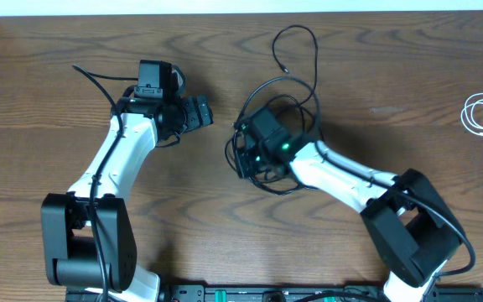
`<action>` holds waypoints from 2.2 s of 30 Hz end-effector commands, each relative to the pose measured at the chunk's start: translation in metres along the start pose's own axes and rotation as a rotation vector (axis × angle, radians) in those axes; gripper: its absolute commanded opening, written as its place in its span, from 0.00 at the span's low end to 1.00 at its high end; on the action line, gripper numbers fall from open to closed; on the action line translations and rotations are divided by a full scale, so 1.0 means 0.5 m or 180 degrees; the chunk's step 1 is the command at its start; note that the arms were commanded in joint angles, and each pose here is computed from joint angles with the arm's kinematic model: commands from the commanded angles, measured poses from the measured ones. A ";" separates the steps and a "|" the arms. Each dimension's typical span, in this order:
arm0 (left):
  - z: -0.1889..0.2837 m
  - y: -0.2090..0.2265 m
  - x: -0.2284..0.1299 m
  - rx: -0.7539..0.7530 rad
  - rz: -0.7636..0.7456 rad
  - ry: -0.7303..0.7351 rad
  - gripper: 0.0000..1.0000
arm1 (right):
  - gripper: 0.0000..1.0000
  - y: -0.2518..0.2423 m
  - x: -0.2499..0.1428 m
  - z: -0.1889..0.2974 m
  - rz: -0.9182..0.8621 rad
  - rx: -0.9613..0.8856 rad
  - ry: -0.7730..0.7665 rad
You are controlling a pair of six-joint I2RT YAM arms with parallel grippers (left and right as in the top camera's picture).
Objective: Untangle cables
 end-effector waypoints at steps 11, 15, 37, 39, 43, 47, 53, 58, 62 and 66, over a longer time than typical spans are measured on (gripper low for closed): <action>0.009 -0.014 -0.003 -0.0159 -0.0016 0.0023 0.97 | 0.01 -0.028 0.082 0.055 -0.0328 0.0600 -0.0307; 0.011 -0.035 -0.008 -0.0391 -0.0175 0.0087 0.98 | 0.01 -0.042 0.093 0.061 -0.0406 0.0594 -0.0366; 0.019 -0.095 -0.026 -0.0951 -0.0635 0.0190 0.98 | 0.01 0.042 0.159 0.114 -0.0224 0.1598 -0.0678; 0.018 -0.102 -0.028 -0.0964 -0.0668 0.0190 0.98 | 0.01 0.042 0.159 0.114 -0.0224 0.1595 -0.0678; 0.011 -0.097 -0.028 -0.0802 -0.0704 0.0147 0.99 | 0.01 0.041 0.159 0.113 -0.0230 0.1591 -0.0672; 0.009 -0.092 -0.026 -0.0714 -0.0712 0.0117 0.93 | 0.01 0.023 0.167 0.120 -0.0286 0.1567 -0.0713; 0.009 -0.092 -0.026 -0.0714 -0.0712 0.0117 0.92 | 0.01 -0.015 0.182 0.139 -0.0644 0.1632 -0.0698; 0.007 -0.092 -0.026 -0.0711 -0.0707 0.0126 0.92 | 0.01 -0.038 0.189 0.151 -0.0704 0.1650 -0.0726; -0.004 -0.087 -0.030 -0.0694 -0.0667 0.0175 0.92 | 0.01 -0.065 0.199 0.161 -0.0773 0.1598 -0.0801; -0.014 -0.084 -0.033 -0.0676 -0.0557 0.0226 0.98 | 0.01 -0.093 0.205 0.169 -0.0861 0.1540 -0.0849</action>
Point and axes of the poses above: each gripper's point midway between its finger pads, its own z axis back along the fingers, its own y axis along the line the jaws close on, x = y × z, the point moved 3 cm from there along z, back along the fingers, and after that the axes turned 2 degrees about z, right-handed, at the moved point
